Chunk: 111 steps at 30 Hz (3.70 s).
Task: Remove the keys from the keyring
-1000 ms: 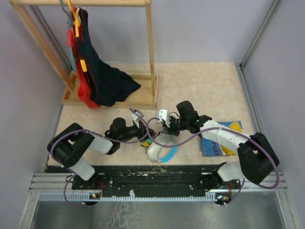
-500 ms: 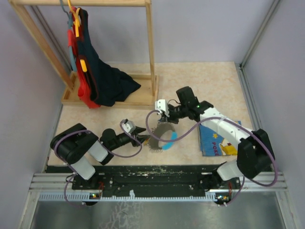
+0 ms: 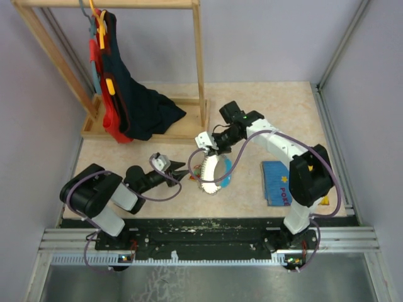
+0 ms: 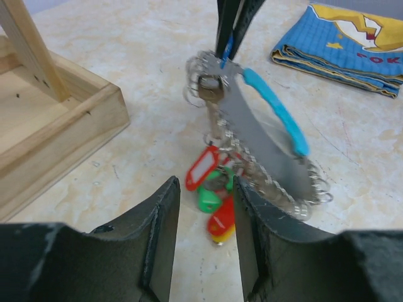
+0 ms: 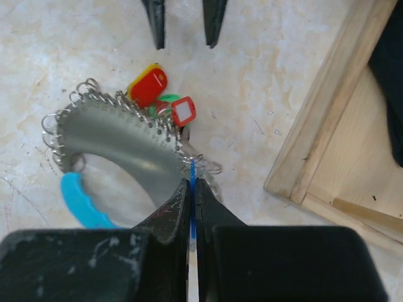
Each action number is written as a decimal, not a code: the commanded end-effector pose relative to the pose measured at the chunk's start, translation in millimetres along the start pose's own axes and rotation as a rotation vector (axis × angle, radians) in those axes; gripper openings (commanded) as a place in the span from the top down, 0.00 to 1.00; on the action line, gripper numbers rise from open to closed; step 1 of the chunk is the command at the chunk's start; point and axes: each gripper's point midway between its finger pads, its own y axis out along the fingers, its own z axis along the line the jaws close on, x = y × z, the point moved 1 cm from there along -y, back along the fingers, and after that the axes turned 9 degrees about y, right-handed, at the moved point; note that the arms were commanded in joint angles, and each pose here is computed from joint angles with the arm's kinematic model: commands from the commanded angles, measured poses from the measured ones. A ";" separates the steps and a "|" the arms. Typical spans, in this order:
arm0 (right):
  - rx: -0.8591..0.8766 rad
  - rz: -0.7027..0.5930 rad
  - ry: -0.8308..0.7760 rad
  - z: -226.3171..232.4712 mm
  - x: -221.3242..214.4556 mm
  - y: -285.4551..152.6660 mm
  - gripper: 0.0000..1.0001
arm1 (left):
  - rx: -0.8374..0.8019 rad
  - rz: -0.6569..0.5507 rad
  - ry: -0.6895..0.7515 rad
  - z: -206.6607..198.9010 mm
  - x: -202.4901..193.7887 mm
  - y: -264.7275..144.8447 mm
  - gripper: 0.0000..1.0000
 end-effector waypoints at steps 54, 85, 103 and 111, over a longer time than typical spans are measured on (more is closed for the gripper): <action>0.127 -0.019 -0.160 19.4 43.2 35.0 1.00 | -0.397 -0.222 0.056 -7.9 31.9 40.1 0.75; -0.064 -0.035 0.189 23.1 12.7 39.3 1.00 | -0.472 -0.101 -0.252 -24.3 41.9 26.3 1.00; -0.133 -0.033 0.207 25.3 14.6 24.8 1.00 | -0.492 0.062 -0.457 -35.5 37.5 19.2 1.00; -0.088 -0.021 0.203 37.0 19.1 35.9 1.00 | -0.523 0.090 -0.493 -41.5 37.9 17.7 1.00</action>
